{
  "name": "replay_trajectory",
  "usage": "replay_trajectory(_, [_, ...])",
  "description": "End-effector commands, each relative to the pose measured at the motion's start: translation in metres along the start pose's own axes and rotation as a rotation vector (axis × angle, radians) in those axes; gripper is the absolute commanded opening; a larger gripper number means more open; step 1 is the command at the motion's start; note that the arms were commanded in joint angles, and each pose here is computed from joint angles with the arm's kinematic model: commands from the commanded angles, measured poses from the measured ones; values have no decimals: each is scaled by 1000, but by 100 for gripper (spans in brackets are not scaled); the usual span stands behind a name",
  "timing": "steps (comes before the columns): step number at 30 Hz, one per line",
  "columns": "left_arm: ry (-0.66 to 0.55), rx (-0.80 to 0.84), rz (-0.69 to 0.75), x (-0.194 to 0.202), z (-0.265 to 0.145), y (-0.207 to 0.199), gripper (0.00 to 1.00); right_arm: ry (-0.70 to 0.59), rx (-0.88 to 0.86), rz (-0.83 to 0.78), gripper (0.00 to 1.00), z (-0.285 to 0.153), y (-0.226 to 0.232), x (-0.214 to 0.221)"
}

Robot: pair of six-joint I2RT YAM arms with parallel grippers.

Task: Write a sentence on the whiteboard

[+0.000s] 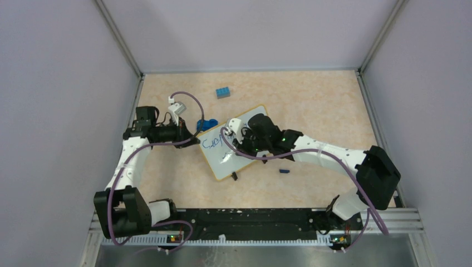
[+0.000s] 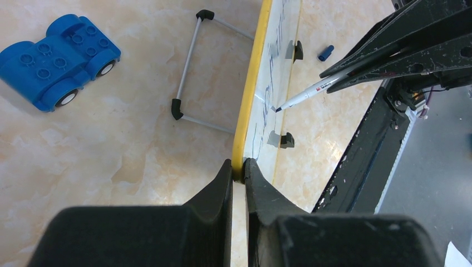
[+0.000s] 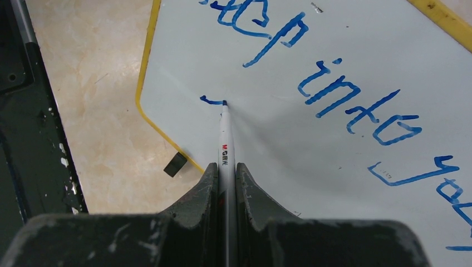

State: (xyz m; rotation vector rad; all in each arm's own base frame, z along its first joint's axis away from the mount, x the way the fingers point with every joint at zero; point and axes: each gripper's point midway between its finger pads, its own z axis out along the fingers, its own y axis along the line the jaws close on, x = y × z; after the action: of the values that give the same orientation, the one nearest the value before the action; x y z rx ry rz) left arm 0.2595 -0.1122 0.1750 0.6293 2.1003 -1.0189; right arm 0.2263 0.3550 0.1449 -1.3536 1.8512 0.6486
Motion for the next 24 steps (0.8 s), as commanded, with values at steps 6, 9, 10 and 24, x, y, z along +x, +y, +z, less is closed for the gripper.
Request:
replay_trajectory(6, [27,-15,24,12,3,5,0,50,-19,-29,0,1,16,20])
replay_trajectory(9, [29,-17,23,12,3,5,0,65,-36,-26,0,3,23,27])
replay_trajectory(10, [29,-16,23,12,3,5,0,72,-43,-26,0,4,26,30])
replay_trajectory(24, [26,-16,25,11,3,4,0,-39,-86,-41,0,-10,41,-11])
